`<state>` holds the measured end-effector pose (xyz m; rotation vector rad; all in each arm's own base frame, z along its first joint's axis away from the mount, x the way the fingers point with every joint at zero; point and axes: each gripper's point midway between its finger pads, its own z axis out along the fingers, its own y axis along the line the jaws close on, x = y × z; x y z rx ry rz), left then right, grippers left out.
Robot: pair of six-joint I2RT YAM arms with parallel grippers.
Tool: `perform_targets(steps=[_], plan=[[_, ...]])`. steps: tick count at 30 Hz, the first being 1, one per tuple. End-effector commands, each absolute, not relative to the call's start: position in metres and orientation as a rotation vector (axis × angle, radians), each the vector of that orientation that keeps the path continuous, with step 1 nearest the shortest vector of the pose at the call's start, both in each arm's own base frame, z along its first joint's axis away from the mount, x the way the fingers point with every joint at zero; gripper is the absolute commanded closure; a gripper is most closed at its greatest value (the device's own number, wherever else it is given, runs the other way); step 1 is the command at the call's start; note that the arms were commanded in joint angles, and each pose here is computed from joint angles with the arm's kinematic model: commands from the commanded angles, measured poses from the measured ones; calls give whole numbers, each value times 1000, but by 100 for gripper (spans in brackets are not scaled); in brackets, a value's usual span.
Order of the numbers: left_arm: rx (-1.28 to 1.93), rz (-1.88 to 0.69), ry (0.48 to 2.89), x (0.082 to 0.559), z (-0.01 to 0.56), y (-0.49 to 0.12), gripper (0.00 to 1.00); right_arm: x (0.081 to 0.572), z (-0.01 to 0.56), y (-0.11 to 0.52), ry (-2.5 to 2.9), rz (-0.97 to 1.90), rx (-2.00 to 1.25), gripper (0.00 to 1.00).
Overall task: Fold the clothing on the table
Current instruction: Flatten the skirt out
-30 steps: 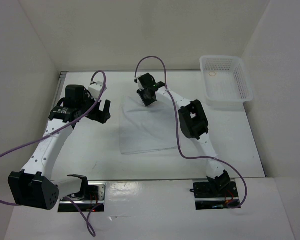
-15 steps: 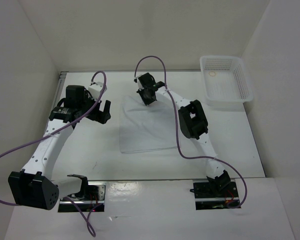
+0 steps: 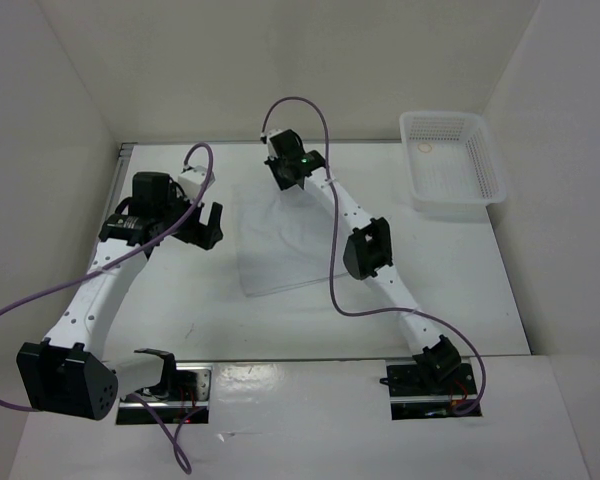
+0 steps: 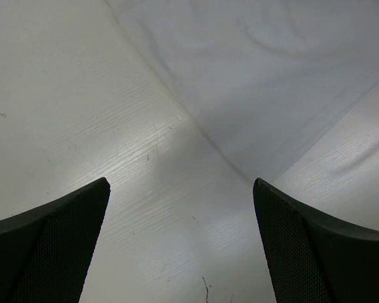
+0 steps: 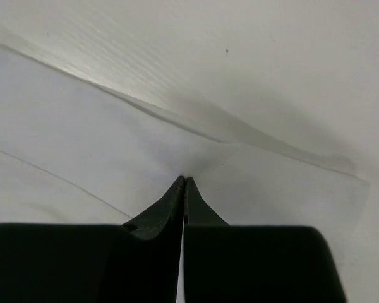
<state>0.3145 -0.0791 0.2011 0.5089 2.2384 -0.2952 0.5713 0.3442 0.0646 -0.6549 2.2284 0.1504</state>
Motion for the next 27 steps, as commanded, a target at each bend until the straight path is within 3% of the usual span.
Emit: perform_targets(steps=[1, 2, 3, 6, 10, 14, 19, 23, 27], plan=[[528, -312, 2196, 315, 208, -82, 0, 563, 72, 331, 2271, 129, -648, 98], [533, -322, 2194, 315, 208, -84, 0, 561, 74, 330, 2279, 133, -637, 89], [533, -323, 2194, 315, 208, -84, 0, 560, 76, 330, 2283, 139, -625, 62], [533, -324, 2203, 313, 207, -83, 0, 557, 88, 326, 2286, 135, -595, 34], [533, -324, 2203, 313, 207, -83, 0, 557, 133, 317, 2253, 194, -545, 28], [533, -324, 2203, 313, 207, -83, 0, 553, 182, 297, 2226, 248, -504, 28], [537, -337, 2210, 313, 204, -85, 0, 534, 150, 270, 2398, 225, -519, 28], [537, -335, 2201, 313, 207, -85, 0, 511, 109, 258, 2564, 213, -552, 34], [523, -300, 2199, 313, 209, -80, 0, 492, 130, 270, 2548, 171, -580, 34]])
